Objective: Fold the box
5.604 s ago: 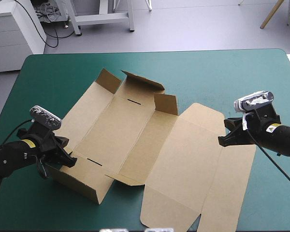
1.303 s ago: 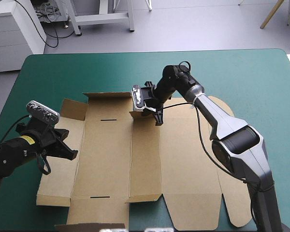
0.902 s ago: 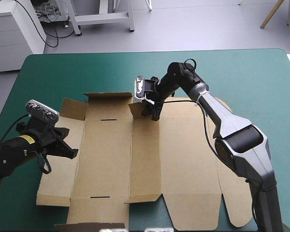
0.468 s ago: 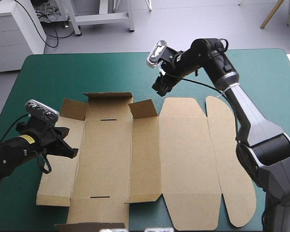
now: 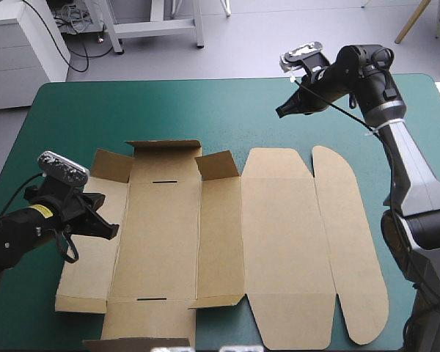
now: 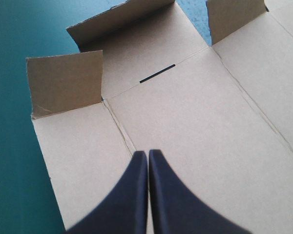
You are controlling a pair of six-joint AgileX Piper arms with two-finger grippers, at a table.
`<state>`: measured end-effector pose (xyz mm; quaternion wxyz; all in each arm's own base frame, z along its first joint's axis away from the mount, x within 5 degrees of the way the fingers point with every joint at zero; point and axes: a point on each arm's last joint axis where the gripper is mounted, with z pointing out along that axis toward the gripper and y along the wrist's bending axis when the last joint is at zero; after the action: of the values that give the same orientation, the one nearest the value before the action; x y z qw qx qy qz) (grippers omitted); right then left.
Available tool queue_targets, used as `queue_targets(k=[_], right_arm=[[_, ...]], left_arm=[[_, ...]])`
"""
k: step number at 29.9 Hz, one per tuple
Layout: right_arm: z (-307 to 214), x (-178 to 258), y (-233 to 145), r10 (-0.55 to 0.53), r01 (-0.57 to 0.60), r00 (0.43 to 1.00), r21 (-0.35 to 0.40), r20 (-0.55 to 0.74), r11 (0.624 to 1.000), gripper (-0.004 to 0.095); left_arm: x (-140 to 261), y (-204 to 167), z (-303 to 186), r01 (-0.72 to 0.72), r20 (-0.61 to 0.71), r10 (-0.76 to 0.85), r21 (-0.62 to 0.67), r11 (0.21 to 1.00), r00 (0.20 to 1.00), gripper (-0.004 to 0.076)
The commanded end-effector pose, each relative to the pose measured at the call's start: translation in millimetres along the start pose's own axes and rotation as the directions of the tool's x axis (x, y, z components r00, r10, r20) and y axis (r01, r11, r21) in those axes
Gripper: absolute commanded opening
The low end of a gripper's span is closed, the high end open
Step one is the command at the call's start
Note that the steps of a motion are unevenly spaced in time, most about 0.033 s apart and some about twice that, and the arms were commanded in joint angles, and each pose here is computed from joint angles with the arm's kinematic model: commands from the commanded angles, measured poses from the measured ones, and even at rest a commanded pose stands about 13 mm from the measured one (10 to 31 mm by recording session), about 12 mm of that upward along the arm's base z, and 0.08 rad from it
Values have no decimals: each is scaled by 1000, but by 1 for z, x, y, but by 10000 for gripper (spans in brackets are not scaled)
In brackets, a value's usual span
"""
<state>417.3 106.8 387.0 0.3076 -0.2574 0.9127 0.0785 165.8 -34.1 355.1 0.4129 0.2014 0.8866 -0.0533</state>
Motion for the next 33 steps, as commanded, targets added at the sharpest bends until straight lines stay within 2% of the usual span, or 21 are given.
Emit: queue_targets(k=[1, 7, 14, 20, 31, 33], right_arm=[[-44, 2, -5, 8, -15, 997, 99, 73, 995, -14], [-59, 34, -14, 44, -44, 999, 134, 4, 990, -14], [-88, 81, -27, 122, -113, 992, 175, -42, 978, -14], [-113, 118, -30, 170, -156, 984, 216, -52, 964, -14], [-129, 161, -17, 188, -178, 982, 261, -13, 949, -14], [-130, 164, -15, 174, -168, 985, 271, 4, 948, -14]], left_arm=[[-12, 3, -5, 65, 78, -63, -22, 998, 995, -10], [-20, 9, 18, 86, -19, -86, -5, 996, 996, -8], [-47, 20, 45, 75, -170, -65, 52, 996, 983, -3], [-65, 51, 63, 141, -258, -121, 58, 988, 958, 15], [-42, 129, 29, 423, -192, -394, 145, 894, 899, 15], [-32, 146, 18, 477, -161, -459, 96, 874, 874, 15]])
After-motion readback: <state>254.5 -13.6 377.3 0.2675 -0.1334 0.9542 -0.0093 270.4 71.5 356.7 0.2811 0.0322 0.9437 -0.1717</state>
